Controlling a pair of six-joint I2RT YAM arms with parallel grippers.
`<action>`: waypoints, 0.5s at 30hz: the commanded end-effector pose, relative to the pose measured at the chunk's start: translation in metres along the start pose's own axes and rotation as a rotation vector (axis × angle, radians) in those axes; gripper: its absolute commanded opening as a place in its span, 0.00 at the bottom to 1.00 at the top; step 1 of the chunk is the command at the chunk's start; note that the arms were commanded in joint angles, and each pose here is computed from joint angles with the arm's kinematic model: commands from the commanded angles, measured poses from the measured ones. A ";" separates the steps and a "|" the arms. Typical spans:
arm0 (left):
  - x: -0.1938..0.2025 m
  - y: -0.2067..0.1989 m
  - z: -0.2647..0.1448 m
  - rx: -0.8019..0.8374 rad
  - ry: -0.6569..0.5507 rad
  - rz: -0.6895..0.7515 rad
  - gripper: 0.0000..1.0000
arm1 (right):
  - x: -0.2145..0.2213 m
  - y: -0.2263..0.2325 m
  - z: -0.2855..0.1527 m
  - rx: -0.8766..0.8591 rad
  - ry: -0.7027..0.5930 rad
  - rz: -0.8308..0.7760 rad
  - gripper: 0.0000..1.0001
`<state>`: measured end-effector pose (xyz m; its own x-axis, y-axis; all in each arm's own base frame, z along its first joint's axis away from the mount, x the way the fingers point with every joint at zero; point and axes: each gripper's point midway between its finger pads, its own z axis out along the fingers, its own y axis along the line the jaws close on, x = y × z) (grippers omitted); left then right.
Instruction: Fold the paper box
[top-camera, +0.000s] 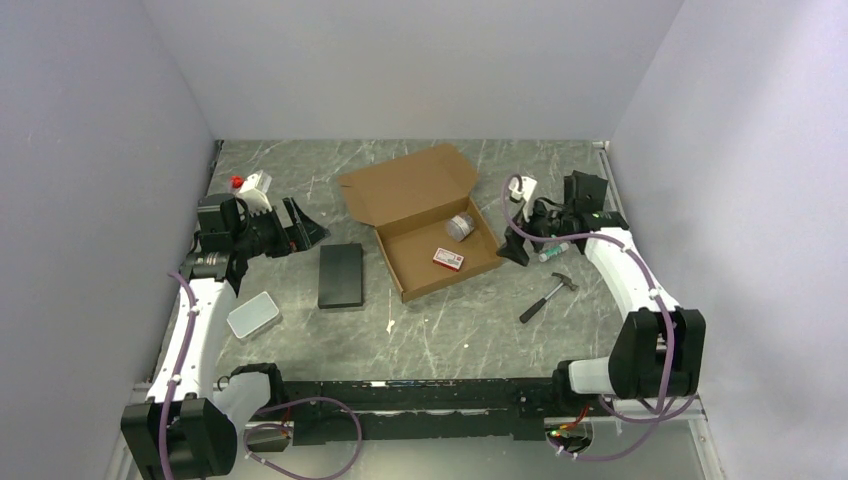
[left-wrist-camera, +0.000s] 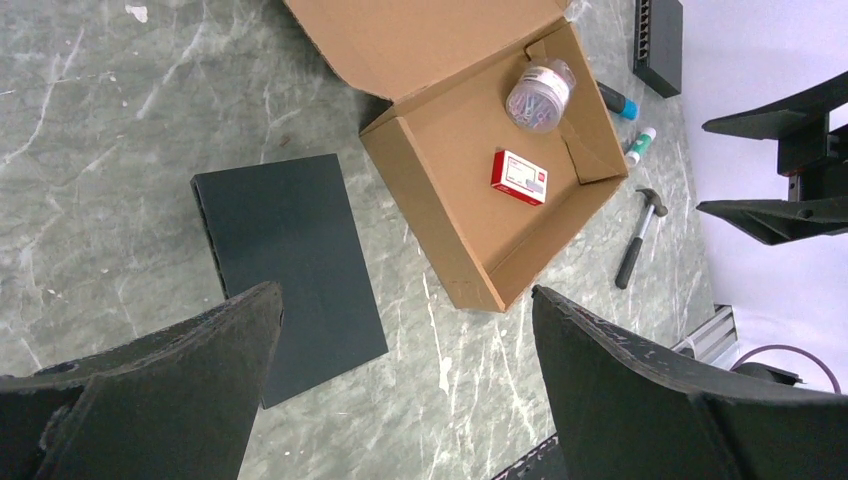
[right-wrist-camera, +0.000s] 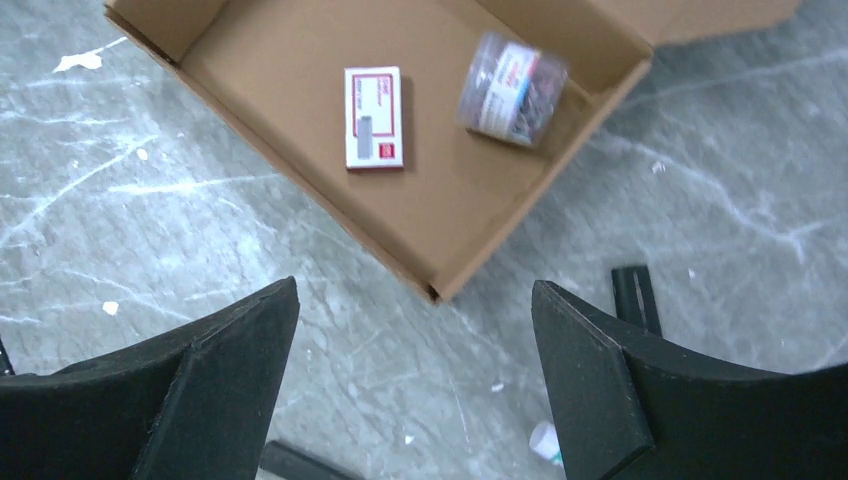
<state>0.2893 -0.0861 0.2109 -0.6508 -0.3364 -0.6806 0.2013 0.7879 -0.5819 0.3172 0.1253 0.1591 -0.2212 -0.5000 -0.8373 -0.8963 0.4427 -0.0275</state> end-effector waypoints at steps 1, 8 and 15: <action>-0.008 -0.010 -0.004 0.041 -0.036 0.017 0.99 | 0.001 -0.018 -0.021 0.067 -0.071 -0.060 0.90; -0.008 -0.011 -0.006 0.044 -0.043 0.021 0.99 | 0.048 -0.064 -0.023 0.203 0.109 0.160 0.87; -0.008 -0.014 -0.007 0.053 -0.048 0.024 0.99 | 0.086 -0.085 -0.011 0.252 0.209 0.132 0.88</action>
<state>0.2867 -0.0876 0.2145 -0.6428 -0.3400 -0.6865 0.2112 0.7828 -0.5854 0.3507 0.0490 0.0930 -0.4974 -0.4952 -0.7123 -0.7340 0.6779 0.0413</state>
